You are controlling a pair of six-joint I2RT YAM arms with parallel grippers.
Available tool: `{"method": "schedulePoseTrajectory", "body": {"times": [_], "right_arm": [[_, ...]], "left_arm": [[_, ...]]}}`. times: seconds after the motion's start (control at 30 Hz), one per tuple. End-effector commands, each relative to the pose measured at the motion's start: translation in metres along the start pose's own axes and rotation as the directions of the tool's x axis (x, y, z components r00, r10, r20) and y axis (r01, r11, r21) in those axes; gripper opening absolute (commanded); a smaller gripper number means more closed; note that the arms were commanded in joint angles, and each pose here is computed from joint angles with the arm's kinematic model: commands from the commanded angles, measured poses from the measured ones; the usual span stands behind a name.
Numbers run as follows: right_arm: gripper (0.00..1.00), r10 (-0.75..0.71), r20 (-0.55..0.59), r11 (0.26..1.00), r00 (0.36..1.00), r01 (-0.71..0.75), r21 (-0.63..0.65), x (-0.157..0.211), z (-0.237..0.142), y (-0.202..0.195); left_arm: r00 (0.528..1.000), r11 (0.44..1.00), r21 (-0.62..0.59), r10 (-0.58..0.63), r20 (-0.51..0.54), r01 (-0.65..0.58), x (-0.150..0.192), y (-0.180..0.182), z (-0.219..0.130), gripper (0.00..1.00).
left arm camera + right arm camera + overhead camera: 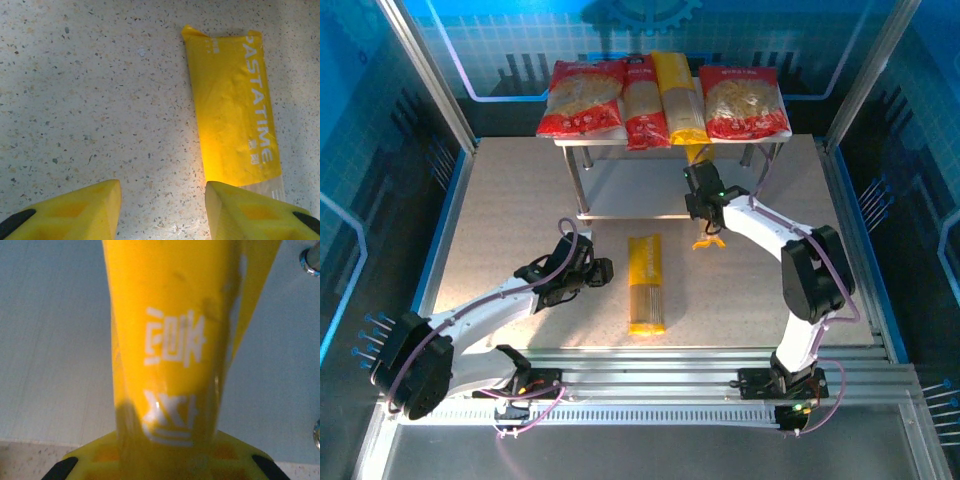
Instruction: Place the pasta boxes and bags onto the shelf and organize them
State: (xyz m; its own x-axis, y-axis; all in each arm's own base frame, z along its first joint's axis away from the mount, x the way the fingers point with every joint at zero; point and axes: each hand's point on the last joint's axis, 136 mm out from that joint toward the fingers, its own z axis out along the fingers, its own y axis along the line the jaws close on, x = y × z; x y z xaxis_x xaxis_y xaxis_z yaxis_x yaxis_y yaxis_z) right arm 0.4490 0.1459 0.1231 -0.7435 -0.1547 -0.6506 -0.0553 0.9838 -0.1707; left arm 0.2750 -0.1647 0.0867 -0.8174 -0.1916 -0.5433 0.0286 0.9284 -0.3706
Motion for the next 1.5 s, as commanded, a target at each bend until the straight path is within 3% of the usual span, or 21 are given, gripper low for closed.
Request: {"method": "schedulePoseTrajectory", "body": {"times": [0.0,0.23,0.37,0.73,0.9,1.07,1.2,1.27,1.47], "right_arm": [[0.00,0.089,0.212,0.995,0.973,-0.097,0.027,-0.068,-0.012,-0.011],[0.00,0.084,0.188,0.995,0.979,-0.091,0.029,-0.066,0.011,-0.007],[0.17,0.083,0.156,0.996,0.984,-0.089,0.030,-0.058,0.024,-0.005],[0.35,0.118,0.075,0.992,0.990,-0.120,0.028,-0.037,0.050,-0.009],[0.58,0.140,0.053,0.990,0.989,-0.141,0.017,-0.033,0.054,-0.009],[0.85,0.155,0.074,0.988,0.985,-0.154,-0.020,-0.037,0.045,-0.009],[0.94,0.162,0.103,0.987,0.981,-0.161,-0.018,-0.042,0.033,-0.015],[0.96,0.166,0.121,0.986,0.979,-0.164,-0.028,-0.045,0.024,-0.016],[0.97,0.182,0.231,0.982,0.956,-0.167,-0.087,-0.044,-0.028,-0.021]], "left_arm": [[1.000,1.000,0.002,0.002,0.002,-0.002,-0.006,-0.002,-0.003,0.48],[1.000,1.000,-0.003,-0.002,-0.003,0.002,-0.005,-0.001,-0.002,0.49],[1.000,1.000,-0.007,-0.002,-0.003,0.002,-0.005,0.000,-0.003,0.49],[1.000,1.000,-0.013,-0.004,-0.002,0.004,-0.005,0.001,-0.007,0.50],[1.000,1.000,-0.015,-0.002,-0.001,0.002,-0.004,0.002,-0.008,0.51],[1.000,1.000,-0.005,0.001,-0.006,-0.001,-0.003,0.000,-0.007,0.53],[1.000,1.000,0.019,0.002,-0.021,-0.002,0.000,-0.004,-0.005,0.54],[1.000,0.999,0.035,0.001,-0.031,0.000,0.002,-0.006,-0.004,0.62],[1.000,0.997,0.077,-0.009,-0.025,0.011,0.008,-0.011,-0.004,0.62]]}}
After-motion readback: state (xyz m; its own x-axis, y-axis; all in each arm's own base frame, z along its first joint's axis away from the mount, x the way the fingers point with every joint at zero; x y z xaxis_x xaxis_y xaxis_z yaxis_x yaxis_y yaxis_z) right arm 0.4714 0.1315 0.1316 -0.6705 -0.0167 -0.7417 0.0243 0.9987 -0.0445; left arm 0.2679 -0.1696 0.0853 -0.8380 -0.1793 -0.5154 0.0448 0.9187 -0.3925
